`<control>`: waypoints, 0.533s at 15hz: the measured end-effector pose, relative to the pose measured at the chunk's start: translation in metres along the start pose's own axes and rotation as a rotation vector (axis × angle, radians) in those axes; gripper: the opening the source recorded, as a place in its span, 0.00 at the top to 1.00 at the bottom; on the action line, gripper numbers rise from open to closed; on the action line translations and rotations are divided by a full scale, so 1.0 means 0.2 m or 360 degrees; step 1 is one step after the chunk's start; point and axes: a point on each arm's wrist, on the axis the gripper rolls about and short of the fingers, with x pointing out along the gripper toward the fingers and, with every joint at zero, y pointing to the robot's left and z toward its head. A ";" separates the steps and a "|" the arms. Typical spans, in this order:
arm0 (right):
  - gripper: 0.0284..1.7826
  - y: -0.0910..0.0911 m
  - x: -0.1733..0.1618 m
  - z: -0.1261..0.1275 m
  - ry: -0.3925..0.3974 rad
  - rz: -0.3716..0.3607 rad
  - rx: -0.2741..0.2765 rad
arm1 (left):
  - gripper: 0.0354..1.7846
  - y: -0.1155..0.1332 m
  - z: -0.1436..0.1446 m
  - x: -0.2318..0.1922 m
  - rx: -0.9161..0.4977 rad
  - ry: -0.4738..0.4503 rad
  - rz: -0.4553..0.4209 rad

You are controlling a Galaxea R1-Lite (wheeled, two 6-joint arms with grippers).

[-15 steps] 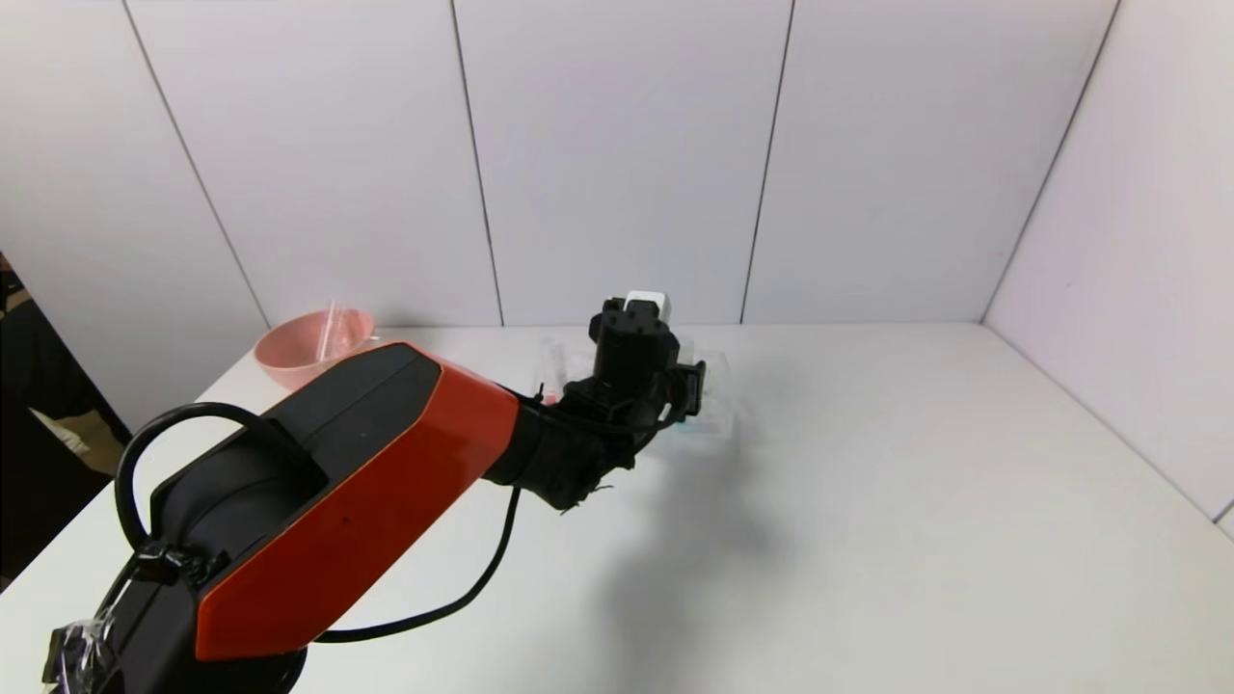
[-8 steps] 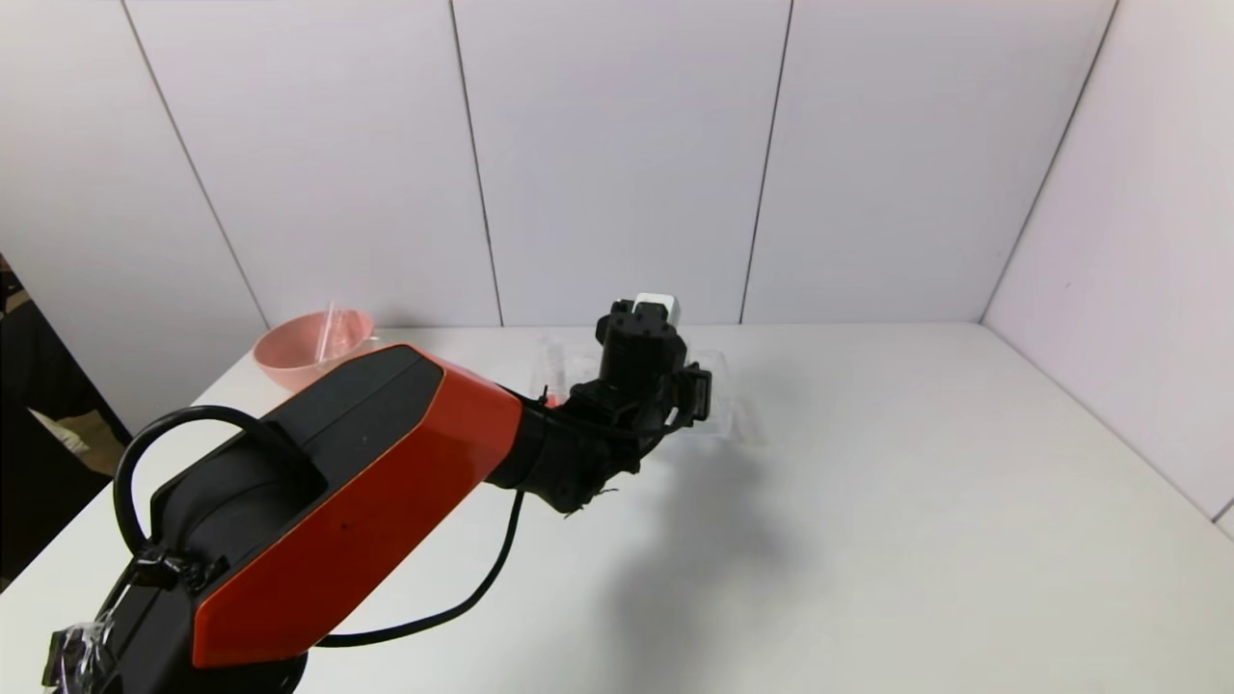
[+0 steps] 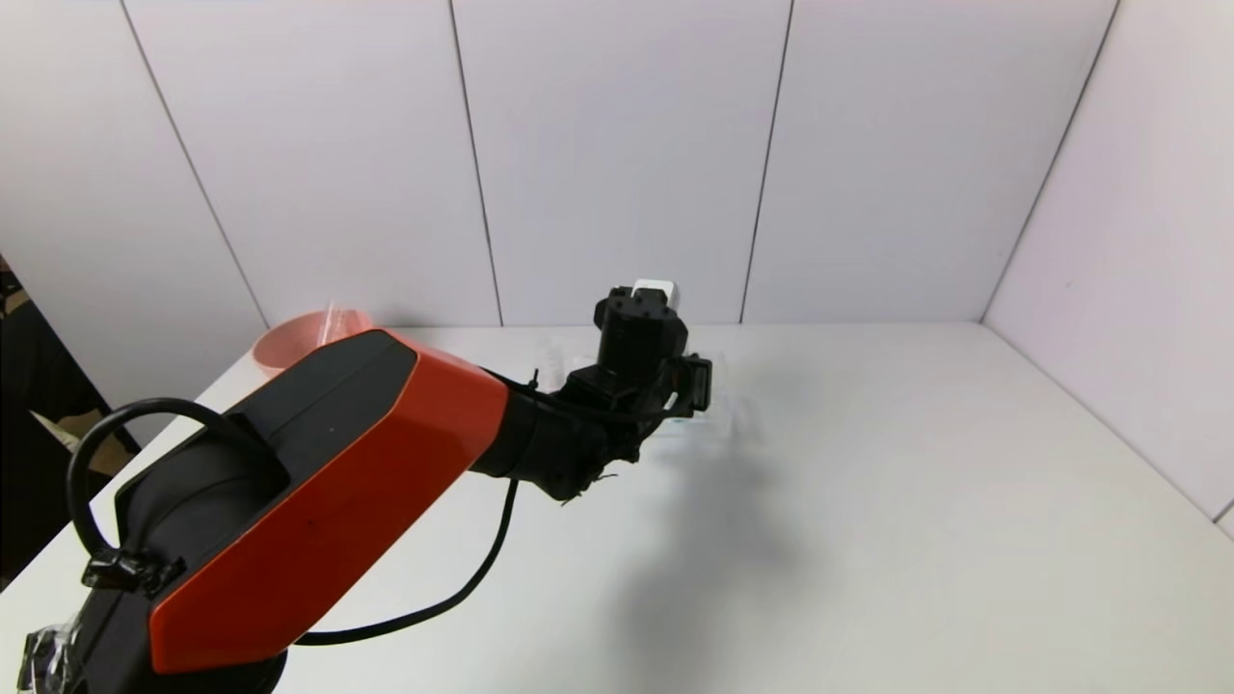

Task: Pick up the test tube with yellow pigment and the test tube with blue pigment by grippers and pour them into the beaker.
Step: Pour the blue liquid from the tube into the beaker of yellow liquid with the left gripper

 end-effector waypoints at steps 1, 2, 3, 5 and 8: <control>0.04 0.00 0.00 0.00 -0.0001 0.0000 0.0000 | 0.76 -0.01 0.02 -0.02 0.0000 -0.0003 -0.0006; 0.04 0.00 0.00 0.00 0.0000 0.0000 0.0000 | 0.76 -0.02 0.04 -0.03 0.0002 -0.0001 -0.0010; 0.04 0.00 0.00 0.00 -0.0001 0.0000 0.0000 | 0.76 -0.03 0.05 -0.05 0.0005 0.0000 -0.0008; 0.04 0.00 0.00 0.00 -0.0001 0.0001 0.0000 | 0.76 -0.05 0.09 -0.07 0.0009 -0.0017 0.0007; 0.04 0.00 0.00 0.00 -0.0001 0.0001 0.0000 | 0.76 -0.06 0.13 -0.10 0.0071 -0.0047 0.0004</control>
